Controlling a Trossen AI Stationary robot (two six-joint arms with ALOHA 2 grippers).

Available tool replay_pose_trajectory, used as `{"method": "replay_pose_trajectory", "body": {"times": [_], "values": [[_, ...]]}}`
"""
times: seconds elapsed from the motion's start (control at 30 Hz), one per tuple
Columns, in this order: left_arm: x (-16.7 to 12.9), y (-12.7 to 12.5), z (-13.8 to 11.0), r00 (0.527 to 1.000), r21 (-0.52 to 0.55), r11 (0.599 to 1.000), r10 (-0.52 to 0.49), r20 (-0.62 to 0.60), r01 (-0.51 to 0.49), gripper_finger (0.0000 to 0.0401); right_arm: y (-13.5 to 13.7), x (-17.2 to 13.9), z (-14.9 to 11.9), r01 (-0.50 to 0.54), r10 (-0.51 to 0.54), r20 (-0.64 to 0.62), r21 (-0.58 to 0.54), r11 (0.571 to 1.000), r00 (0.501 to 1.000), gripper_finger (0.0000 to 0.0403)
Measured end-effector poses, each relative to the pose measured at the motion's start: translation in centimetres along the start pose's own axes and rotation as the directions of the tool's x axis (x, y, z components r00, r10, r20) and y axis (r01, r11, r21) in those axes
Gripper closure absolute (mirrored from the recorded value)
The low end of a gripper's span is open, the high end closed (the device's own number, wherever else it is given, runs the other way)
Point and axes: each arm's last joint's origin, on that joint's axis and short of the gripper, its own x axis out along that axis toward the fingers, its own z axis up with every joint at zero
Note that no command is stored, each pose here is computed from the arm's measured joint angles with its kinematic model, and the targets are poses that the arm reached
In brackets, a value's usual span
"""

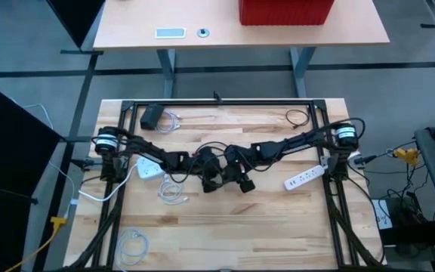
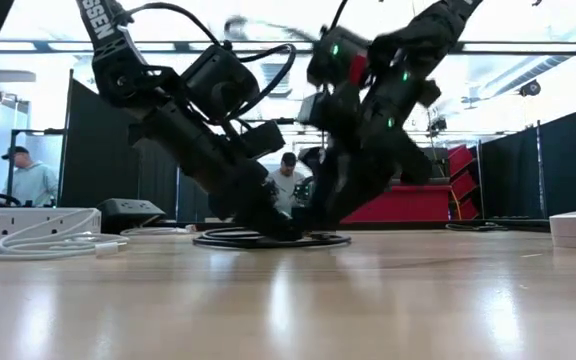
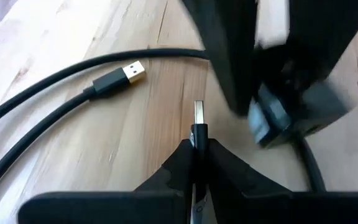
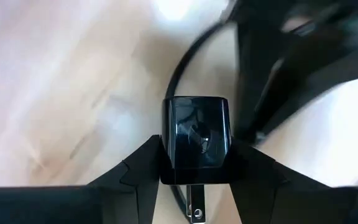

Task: Insert USB
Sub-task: Insert the bottom black charger cable into the black charger adapter

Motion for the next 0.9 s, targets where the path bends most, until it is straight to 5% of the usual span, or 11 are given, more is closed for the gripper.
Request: {"method": "replay_pose_trajectory", "body": {"times": [0.23,0.47,0.63,0.9], "values": [[-2.4,-0.9,1.0,1.0,0.052,0.999,-0.015,0.003,0.015,0.0378,0.6,-5.4,0.8,0.096,-0.094,-0.062,0.023,0.995,0.994,0.0257],[-6.4,-2.8,3.3,0.983,0.167,0.984,-0.087,0.161,0.06,0.0378,1.6,-9.9,1.3,0.206,-0.205,0.083,-0.006,0.979,0.975,0.0257],[-9.5,-4.3,4.6,0.914,0.282,0.958,-0.163,0.371,0.057,0.0378,3.2,-11.1,2.0,0.248,-0.228,0.256,-0.048,0.968,0.939,0.0257],[-12.0,-4.5,3.8,0.806,0.399,0.915,-0.277,0.523,0.056,0.0378,5.5,-10.9,2.8,0.248,-0.186,0.328,-0.158,0.956,0.926,0.0257]]}}
